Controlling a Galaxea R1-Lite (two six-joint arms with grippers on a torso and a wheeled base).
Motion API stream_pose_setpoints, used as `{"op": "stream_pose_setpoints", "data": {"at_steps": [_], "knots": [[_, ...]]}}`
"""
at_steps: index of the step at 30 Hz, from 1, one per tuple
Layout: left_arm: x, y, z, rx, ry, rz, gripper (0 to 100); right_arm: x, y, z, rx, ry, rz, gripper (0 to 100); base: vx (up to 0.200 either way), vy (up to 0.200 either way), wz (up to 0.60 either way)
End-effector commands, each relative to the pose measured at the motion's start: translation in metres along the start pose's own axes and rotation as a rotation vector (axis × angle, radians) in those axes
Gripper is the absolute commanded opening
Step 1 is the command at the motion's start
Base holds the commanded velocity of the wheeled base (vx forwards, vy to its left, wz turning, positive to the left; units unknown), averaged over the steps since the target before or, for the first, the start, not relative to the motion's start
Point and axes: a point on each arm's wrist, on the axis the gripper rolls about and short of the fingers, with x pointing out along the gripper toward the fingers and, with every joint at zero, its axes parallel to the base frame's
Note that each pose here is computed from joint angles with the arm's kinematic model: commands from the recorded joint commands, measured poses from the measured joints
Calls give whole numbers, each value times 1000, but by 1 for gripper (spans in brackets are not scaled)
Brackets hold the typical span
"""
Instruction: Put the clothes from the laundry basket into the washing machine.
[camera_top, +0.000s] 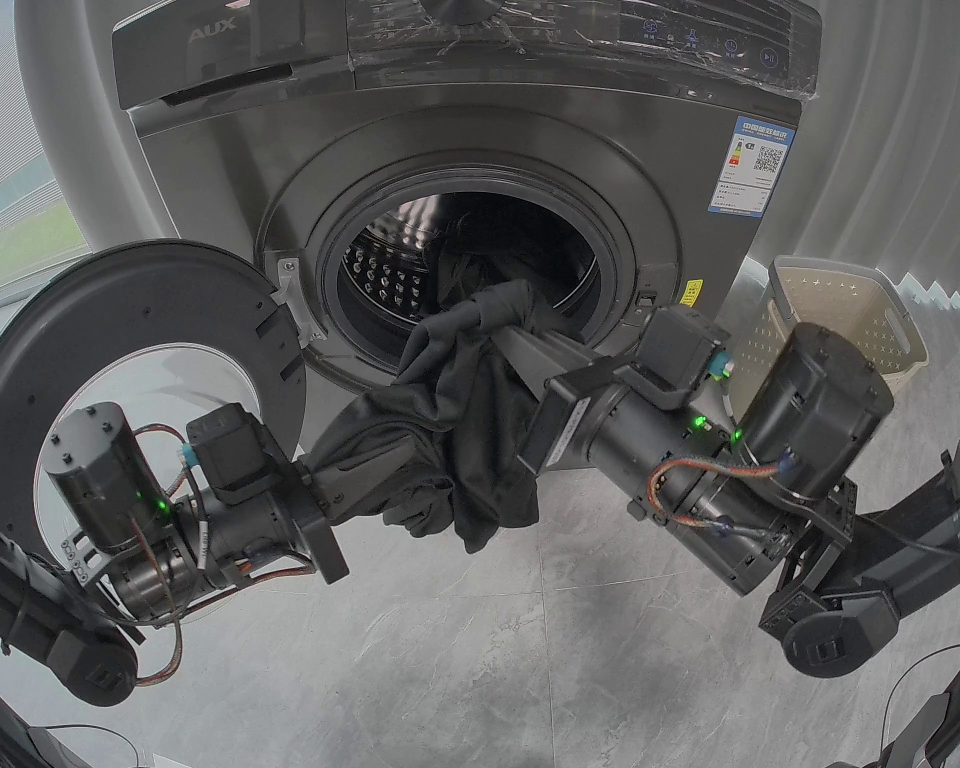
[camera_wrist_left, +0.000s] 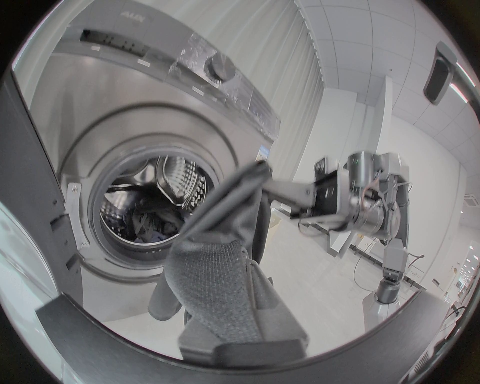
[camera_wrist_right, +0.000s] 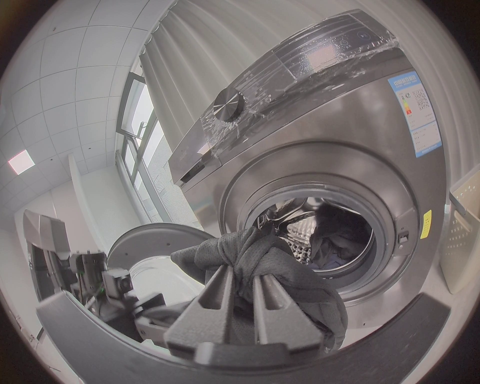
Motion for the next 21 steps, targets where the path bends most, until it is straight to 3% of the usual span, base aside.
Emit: {"op": "stream_pose_setpoints", "data": {"at_steps": [1,12,13,21], "knots": [[-17,-11,24,20,-89,-16,0,-9,0,-11,-3,34,11,0,0,0,0],[-18,-11,36,14,-141,-19,0,-12,-4,-15,-4,37,8,0,0,0,0],[-18,-11,36,14,-141,-19,0,-12,-4,-15,-4,37,8,100,0,0,0],[-14,-10,52,9,-226,7,0,-18,-24,-39,-43,130,-58,100,0,0,0]]}}
